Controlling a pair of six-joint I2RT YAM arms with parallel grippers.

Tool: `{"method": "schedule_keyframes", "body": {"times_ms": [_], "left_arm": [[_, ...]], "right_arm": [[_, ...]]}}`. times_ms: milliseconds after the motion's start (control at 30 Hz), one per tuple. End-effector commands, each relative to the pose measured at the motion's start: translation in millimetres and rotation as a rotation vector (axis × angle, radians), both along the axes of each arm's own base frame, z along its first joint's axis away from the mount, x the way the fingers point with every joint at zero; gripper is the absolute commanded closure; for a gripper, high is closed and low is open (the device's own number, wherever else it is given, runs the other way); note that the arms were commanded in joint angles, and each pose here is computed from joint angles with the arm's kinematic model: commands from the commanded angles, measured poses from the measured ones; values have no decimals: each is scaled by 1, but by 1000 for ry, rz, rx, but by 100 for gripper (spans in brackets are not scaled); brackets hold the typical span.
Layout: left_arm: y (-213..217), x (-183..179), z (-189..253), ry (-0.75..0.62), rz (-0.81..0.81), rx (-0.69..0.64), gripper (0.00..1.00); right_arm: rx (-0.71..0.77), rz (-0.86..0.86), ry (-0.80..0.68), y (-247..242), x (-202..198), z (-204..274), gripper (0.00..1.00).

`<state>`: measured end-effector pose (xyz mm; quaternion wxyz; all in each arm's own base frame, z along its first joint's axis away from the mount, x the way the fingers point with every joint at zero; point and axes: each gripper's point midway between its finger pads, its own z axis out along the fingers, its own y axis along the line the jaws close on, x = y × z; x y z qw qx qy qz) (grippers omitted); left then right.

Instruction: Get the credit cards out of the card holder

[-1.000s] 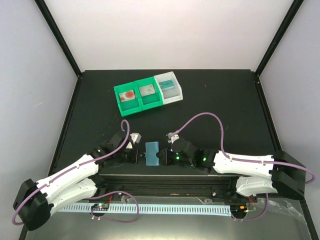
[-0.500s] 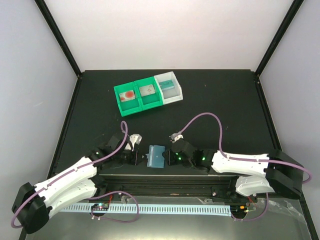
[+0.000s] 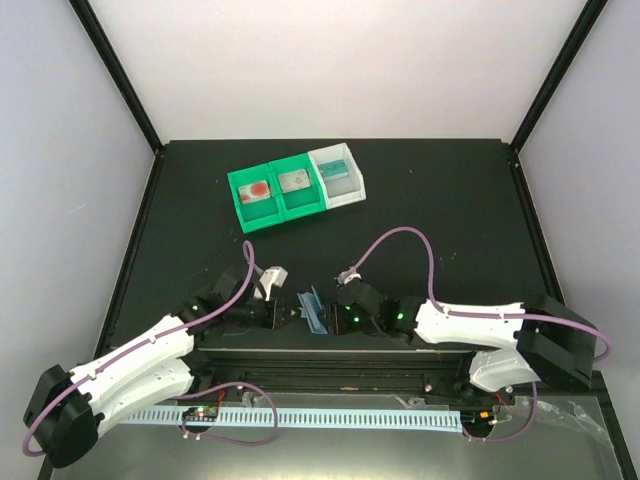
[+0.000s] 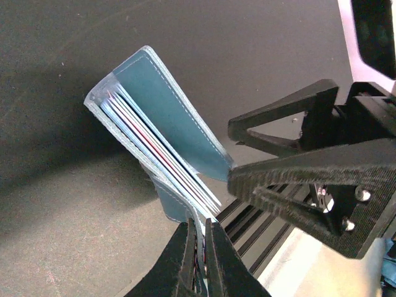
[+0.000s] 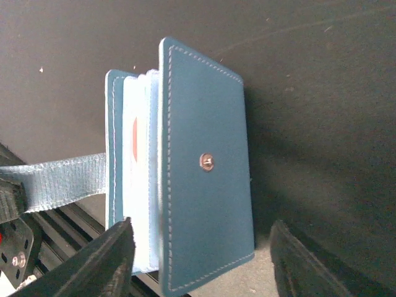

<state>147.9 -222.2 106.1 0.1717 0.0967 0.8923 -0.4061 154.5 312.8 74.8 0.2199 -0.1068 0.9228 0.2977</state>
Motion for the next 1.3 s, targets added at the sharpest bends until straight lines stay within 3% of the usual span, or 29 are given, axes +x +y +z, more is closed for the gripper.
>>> {"method": "schedule_keyframes", "body": {"times_ms": [0,133,367,800,1100,1267], "left_arm": [[-8,4,18,-27,-7,-52,98],[-7,4,18,-29,-9,-43,99],[-2,4,13,-25,4,-14,99],[4,2,6,-38,8,11,98],[33,9,-12,-36,105,189,98],[36,11,-17,-14,135,204,99]], "right_arm": [[71,61,-10,27,2,17,36],[24,74,-16,30,5,12,31],[-97,14,-54,14,18,-8,31],[-222,-92,-100,-26,25,-26,37],[-267,-161,-123,-57,25,-29,52],[-233,-155,-97,-59,18,-37,73]]}}
